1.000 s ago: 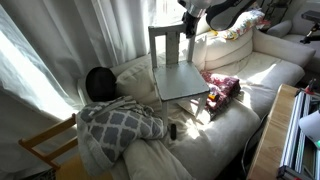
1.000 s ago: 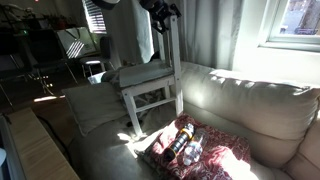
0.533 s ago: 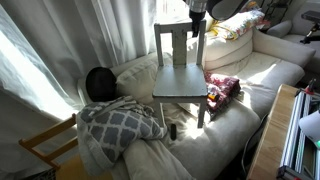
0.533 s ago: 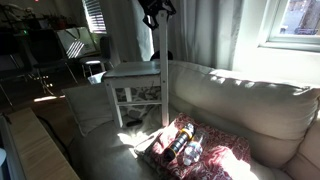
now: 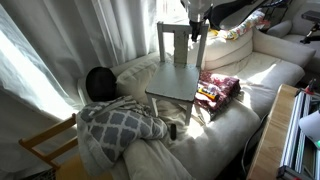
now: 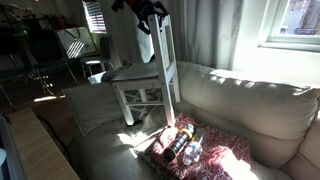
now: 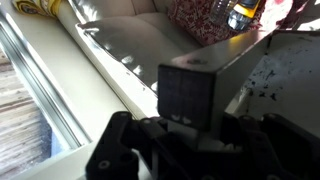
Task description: Twist the chair 45 degrees
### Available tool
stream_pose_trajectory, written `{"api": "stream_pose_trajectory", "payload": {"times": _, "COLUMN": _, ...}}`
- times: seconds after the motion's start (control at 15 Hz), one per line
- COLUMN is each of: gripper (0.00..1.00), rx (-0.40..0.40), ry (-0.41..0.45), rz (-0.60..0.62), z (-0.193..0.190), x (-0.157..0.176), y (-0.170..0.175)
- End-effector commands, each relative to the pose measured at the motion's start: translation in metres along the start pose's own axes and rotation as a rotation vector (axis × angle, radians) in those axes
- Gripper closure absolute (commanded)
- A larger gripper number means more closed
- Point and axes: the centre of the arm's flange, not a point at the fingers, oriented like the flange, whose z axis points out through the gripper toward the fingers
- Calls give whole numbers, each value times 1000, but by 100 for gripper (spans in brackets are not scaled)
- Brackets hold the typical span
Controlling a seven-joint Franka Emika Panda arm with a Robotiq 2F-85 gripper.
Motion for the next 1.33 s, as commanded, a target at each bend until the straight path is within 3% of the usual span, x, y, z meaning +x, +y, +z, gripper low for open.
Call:
{"api": "stream_pose_trajectory", "payload": {"times": 0.0, "gripper": 98, "rx": -53, "ry": -14, "rz": 175, "z": -38, "x": -20, "y": 32}}
{"api": "stream_pose_trajectory", "payload": {"times": 0.4, "gripper": 98, "rx": 17, "ry": -160, "rz": 310, "z": -39, "x": -25, "y": 3}}
{"api": "stream_pose_trajectory", "payload": {"times": 0.87, "gripper": 98, "rx": 101, "ry": -169, "rz": 402, "z": -48, "x": -11, "y": -37}}
{"api": "stream_pose_trajectory", "payload": {"times": 1.27, "gripper": 98, "rx": 124, "ry": -176, "rz": 478, "z": -19, "x": -5, "y": -67}}
